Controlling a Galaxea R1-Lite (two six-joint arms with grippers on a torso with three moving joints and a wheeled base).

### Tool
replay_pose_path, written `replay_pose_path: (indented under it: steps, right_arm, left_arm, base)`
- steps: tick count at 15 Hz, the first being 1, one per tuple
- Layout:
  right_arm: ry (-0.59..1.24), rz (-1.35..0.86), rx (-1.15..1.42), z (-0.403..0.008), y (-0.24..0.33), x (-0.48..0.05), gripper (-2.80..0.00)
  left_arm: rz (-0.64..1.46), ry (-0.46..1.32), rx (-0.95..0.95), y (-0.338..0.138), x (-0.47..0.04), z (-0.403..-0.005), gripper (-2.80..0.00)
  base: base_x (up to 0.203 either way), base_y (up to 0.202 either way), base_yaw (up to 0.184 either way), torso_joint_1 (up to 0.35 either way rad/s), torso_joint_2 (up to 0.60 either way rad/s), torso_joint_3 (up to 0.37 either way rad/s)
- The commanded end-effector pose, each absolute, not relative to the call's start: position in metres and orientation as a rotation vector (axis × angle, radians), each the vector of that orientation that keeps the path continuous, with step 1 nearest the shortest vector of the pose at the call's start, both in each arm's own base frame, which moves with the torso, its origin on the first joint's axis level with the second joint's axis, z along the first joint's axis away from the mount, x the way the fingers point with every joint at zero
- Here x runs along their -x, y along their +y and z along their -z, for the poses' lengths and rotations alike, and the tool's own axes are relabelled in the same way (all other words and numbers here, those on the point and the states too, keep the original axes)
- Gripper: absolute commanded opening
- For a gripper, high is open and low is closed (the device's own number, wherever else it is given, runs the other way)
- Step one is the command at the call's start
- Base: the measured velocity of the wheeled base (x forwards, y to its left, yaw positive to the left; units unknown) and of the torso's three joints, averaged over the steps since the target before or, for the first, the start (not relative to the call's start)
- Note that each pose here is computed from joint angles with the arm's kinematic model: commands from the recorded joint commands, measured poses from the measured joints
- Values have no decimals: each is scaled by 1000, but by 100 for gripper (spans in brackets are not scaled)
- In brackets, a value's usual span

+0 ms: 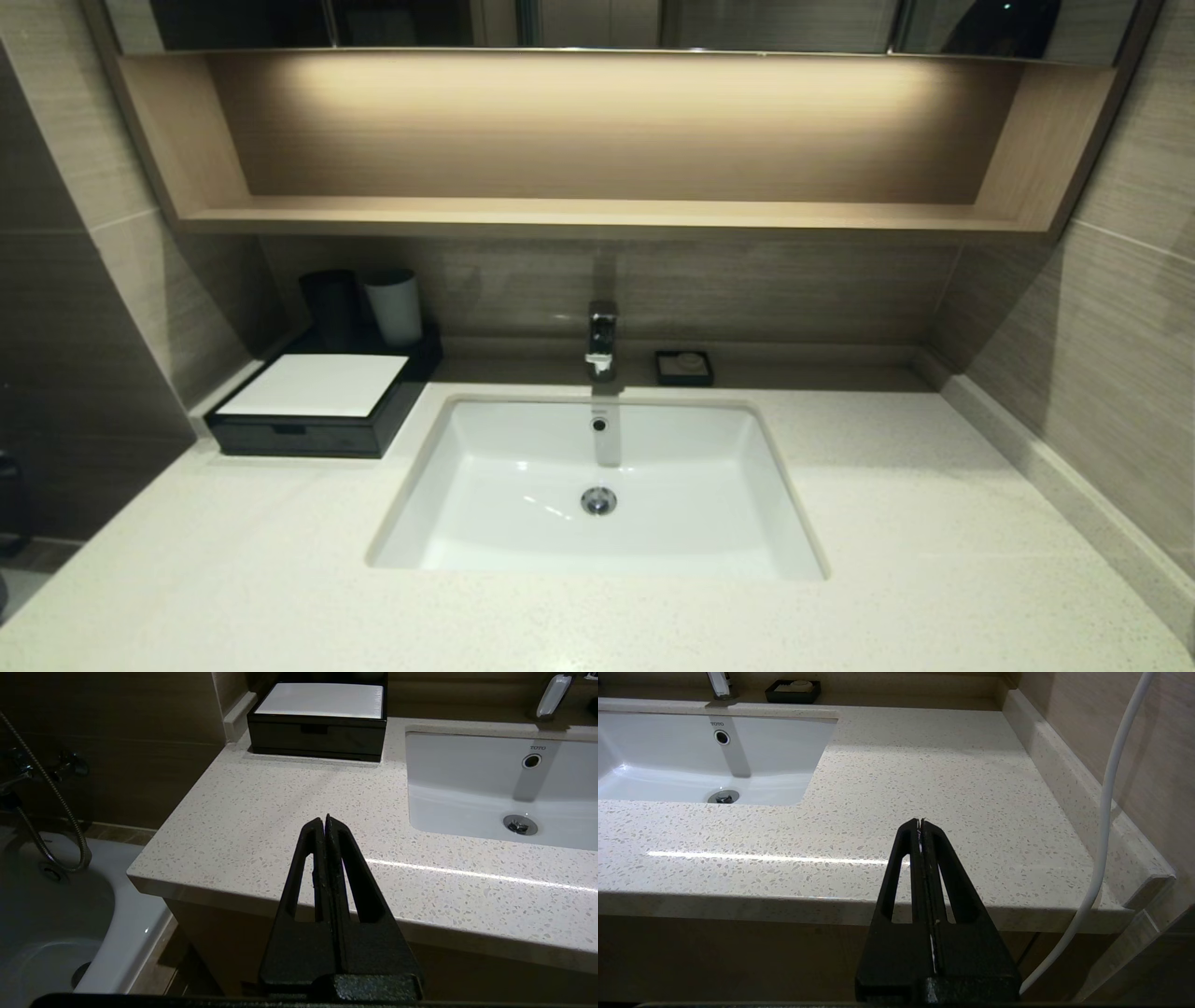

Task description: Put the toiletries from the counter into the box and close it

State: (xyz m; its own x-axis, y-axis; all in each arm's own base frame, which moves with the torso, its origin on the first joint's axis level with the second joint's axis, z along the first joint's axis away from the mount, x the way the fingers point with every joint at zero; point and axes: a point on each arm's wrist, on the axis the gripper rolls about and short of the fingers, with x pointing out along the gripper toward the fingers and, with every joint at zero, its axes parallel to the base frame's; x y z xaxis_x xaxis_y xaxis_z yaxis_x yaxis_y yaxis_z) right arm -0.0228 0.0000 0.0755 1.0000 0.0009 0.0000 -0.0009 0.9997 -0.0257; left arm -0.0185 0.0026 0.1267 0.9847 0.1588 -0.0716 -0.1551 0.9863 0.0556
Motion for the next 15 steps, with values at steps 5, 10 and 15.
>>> replay_pose_path:
  steps: [5,10,15]
  right_arm:
    - [0,-2,26,-75,0,23,-280]
    - [0,-2,26,-75,0,23,-280]
    - [1,-2,26,-75,0,23,-280]
  left_arm:
    - [-146,43,-47,3,28,-118,-280]
    - [-139,16,-49,3,31,-114,-280]
    - [-112,2,-85,2,34,-99,-280]
  base:
    - [0,0,0,0,0,0]
    - [0,0,0,0,0,0]
    - [0,0,0,0,0,0]
